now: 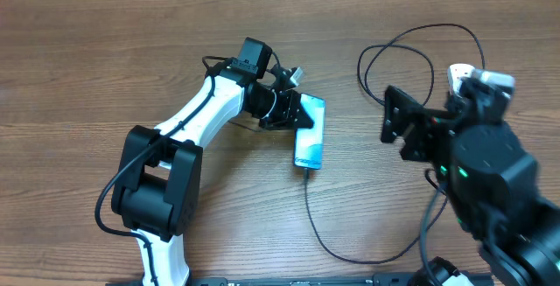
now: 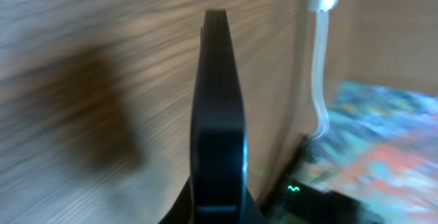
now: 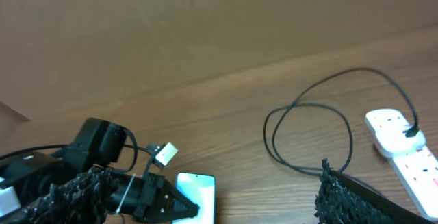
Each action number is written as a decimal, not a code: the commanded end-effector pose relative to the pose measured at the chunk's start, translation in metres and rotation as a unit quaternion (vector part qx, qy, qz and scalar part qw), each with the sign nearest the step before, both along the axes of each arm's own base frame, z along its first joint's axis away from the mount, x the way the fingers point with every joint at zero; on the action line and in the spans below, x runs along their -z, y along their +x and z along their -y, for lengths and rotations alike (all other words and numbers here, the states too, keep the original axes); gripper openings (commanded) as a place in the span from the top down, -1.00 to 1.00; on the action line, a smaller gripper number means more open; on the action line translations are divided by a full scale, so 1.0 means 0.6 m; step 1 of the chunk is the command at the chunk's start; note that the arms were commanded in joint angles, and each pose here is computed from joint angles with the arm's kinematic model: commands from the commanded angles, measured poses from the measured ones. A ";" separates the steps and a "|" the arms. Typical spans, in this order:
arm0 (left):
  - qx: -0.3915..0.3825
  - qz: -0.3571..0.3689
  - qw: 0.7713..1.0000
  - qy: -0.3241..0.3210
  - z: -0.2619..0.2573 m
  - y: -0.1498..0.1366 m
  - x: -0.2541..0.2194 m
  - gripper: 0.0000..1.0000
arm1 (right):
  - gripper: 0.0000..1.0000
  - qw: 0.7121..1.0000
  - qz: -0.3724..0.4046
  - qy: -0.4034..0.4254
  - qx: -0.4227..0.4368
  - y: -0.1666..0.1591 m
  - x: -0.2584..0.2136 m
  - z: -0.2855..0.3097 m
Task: Plug charger to phone and switch on socket
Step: 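Lower the phone flat onto the table with the left gripper, releasing the plug, then open the left gripper and lift it off the phone, then retract the left arm and move the right gripper to the power strip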
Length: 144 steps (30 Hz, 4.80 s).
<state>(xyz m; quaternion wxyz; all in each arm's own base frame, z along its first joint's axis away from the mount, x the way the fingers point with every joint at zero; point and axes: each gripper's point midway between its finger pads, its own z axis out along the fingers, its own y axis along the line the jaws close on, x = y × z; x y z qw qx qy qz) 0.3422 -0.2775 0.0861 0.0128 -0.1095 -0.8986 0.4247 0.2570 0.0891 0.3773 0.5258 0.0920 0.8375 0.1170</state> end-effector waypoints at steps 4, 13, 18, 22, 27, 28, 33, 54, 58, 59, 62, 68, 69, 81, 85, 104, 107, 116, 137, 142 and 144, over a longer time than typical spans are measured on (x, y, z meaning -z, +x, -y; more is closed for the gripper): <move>0.009 0.064 0.995 0.077 -0.031 0.025 0.040 0.91 | -0.96 0.999 -0.048 -0.006 -0.022 0.032 0.043 -0.040; -0.011 -0.044 0.997 0.060 -0.016 0.008 0.127 0.92 | -1.00 0.998 -0.057 0.018 -0.020 0.037 0.048 -0.051; -0.008 -0.079 0.994 0.069 -0.021 -0.012 0.149 0.71 | -1.00 0.999 -0.035 0.031 -0.019 0.046 0.031 -0.056; -0.012 -0.073 0.994 0.086 -0.028 -0.008 0.156 0.60 | -1.00 0.999 -0.032 0.033 -0.019 0.047 0.029 -0.056; -0.016 -0.078 0.993 0.091 -0.030 -0.009 0.157 0.47 | -1.00 0.999 -0.033 0.033 -0.019 0.047 0.030 -0.056; -0.018 -0.079 0.992 0.092 -0.030 -0.009 0.158 0.44 | -1.00 0.999 -0.033 0.033 -0.019 0.047 0.030 -0.056; -0.021 -0.084 0.987 0.135 -0.050 -0.017 0.172 0.38 | -1.00 0.999 -0.037 0.030 -0.019 0.047 0.033 -0.056; -0.031 -0.069 0.970 0.232 -0.101 -0.017 0.202 -0.18 | -1.00 0.995 -0.100 -0.012 -0.016 0.085 0.106 -0.083; -0.032 -0.066 0.968 0.239 -0.104 -0.015 0.203 -0.26 | -1.00 0.995 -0.101 -0.013 -0.016 0.086 0.108 -0.084; -0.032 -0.065 0.968 0.241 -0.106 -0.015 0.204 -0.28 | -1.00 0.995 -0.101 -0.013 -0.016 0.086 0.107 -0.084; -0.032 -0.065 0.967 0.242 -0.106 -0.015 0.204 -0.45 | -1.00 0.995 -0.101 -0.013 -0.016 0.086 0.107 -0.084; -0.033 -0.063 0.967 0.246 -0.108 -0.014 0.205 -0.67 | -1.00 0.995 -0.101 -0.013 -0.016 0.086 0.107 -0.084; -0.033 -0.063 0.967 0.247 -0.109 -0.014 0.206 -0.71 | -1.00 0.995 -0.101 -0.013 -0.016 0.086 0.107 -0.084; -0.086 0.009 0.961 0.263 -0.165 0.054 0.071 -1.00 | -0.25 0.985 -0.132 0.021 0.109 0.105 0.128 0.029; -0.145 0.137 0.945 0.260 -0.200 0.079 -0.098 -0.99 | 0.31 0.964 -0.142 0.036 0.222 0.117 0.138 0.152; -0.309 0.403 0.826 0.246 -0.363 -0.165 -0.484 -1.00 | 0.92 0.894 -0.288 0.119 0.321 0.131 0.281 0.299; -0.308 0.402 0.826 0.247 -0.363 -0.165 -0.482 -1.00 | 0.92 0.903 -0.285 0.156 0.282 0.147 0.278 0.272; -0.316 0.409 0.821 0.242 -0.371 -0.176 -0.491 -0.99 | 0.92 0.907 -0.276 0.168 0.268 0.157 0.273 0.264; -0.466 0.494 0.702 0.211 -0.490 -0.415 -0.558 -1.00 | 0.92 0.915 -0.251 0.170 0.265 0.181 0.265 0.269; -0.453 0.451 0.729 0.243 -0.494 -0.479 -0.487 -1.00 | 0.92 0.915 -0.251 0.170 0.265 0.181 0.265 0.269; -0.445 0.430 0.742 0.257 -0.495 -0.503 -0.456 -1.00 | 0.92 0.915 -0.251 0.170 0.265 0.181 0.265 0.269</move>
